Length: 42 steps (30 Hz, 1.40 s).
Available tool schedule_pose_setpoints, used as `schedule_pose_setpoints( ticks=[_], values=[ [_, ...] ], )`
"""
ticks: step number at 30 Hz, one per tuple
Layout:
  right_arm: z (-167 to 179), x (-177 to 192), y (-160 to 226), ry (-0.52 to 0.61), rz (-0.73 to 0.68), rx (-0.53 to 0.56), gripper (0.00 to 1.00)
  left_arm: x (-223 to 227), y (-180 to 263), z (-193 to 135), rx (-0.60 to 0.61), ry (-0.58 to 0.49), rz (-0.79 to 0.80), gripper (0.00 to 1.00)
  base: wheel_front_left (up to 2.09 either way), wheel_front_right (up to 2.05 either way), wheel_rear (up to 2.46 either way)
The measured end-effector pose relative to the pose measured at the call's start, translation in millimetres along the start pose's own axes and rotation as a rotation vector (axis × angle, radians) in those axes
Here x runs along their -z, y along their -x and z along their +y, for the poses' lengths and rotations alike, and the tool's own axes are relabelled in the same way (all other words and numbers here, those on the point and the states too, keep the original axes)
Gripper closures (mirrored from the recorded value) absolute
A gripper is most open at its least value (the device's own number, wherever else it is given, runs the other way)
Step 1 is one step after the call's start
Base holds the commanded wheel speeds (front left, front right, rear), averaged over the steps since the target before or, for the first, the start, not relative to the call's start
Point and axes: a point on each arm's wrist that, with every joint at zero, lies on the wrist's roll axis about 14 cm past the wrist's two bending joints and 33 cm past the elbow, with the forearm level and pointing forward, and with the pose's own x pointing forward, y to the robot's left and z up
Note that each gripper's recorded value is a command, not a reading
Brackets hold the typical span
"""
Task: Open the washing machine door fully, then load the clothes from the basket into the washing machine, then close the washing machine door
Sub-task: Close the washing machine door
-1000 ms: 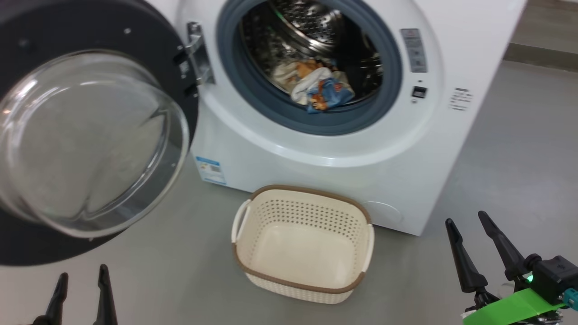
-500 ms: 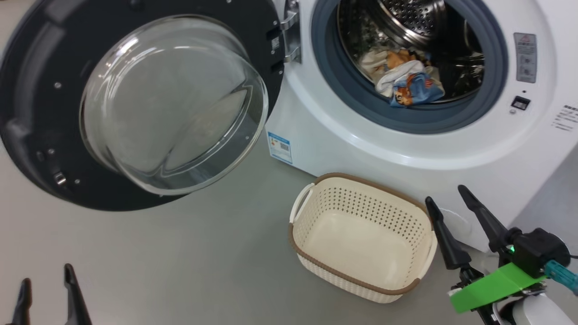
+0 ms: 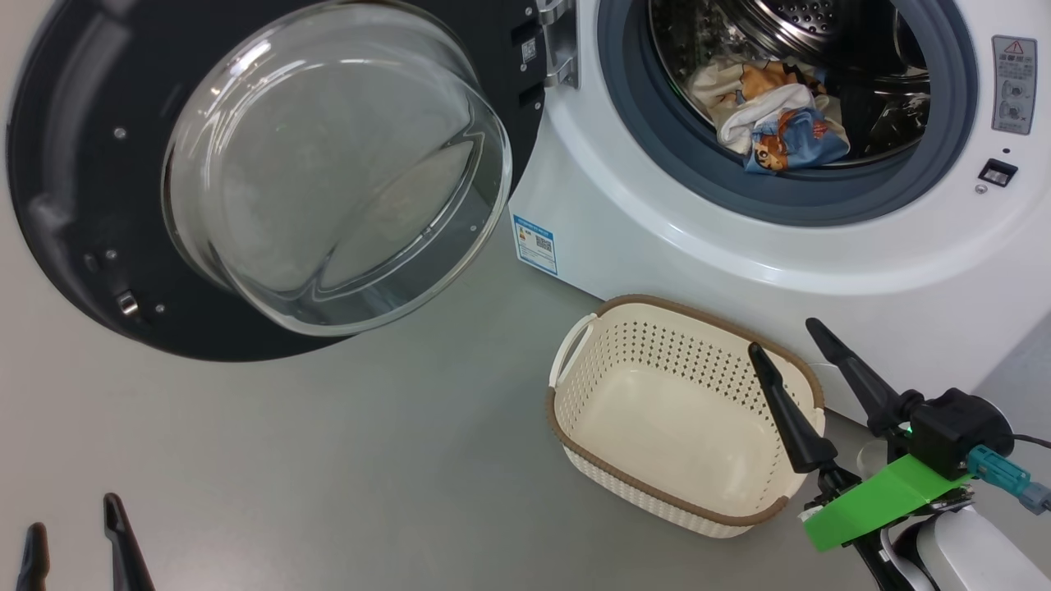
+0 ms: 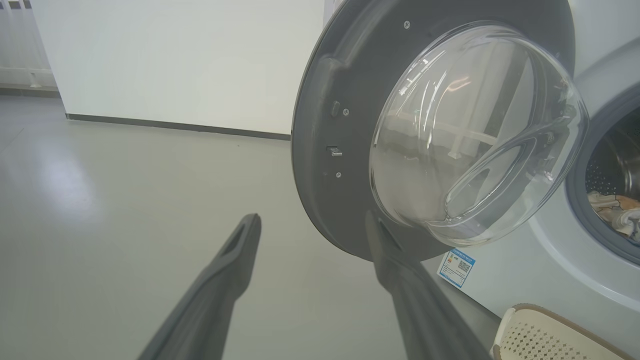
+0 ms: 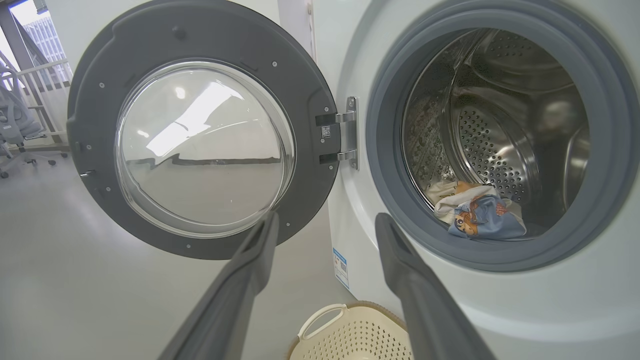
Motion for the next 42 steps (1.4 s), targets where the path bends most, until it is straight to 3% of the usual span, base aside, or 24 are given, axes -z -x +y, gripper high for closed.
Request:
schedule_pose_setpoints(
  ticks=[6,8,9,16,27,30,37,42],
  values=[
    [-0.4,-1.8,0.5,0.000,-0.003,0.002,0.00,-1.5,-0.6,-4.3,0.006,0.007,-0.006,0.00,-0.01,-0.01,-0.01],
    [-1.5,-3.6,1.2,0.002,-0.008,0.007,0.00,-4.0,-1.6,-7.7,0.023,0.031,-0.015,0.71,0.00,0.00,0.00],
    [-2.0,-4.3,1.5,0.002,-0.010,0.009,0.00,-6.4,-2.2,-9.3,0.031,0.039,-0.023,1.00,0.00,0.00,0.00],
    [-13.9,-3.9,9.2,-0.012,-0.015,0.056,0.00,-46.5,-29.4,-25.6,0.090,0.102,-0.148,1.00,0.00,0.00,0.00],
    [-24.9,8.3,22.0,-0.050,-0.003,0.114,0.00,-171.5,-101.8,-40.6,0.210,0.299,-0.387,1.00,0.00,0.00,0.00],
    [-27.0,9.5,22.1,-0.054,-0.003,0.119,0.00,-183.2,-115.6,-39.3,0.212,0.329,-0.381,1.00,0.00,0.00,0.00],
    [-36.3,12.8,25.4,-0.060,-0.003,0.143,0.00,-204.3,-164.8,-35.9,0.199,0.531,-0.274,1.00,0.00,0.00,0.00],
    [-41.0,19.7,28.7,-0.056,0.012,0.150,0.00,-202.2,-189.1,-39.7,0.191,0.560,-0.164,1.00,0.00,0.00,0.00]
  ],
)
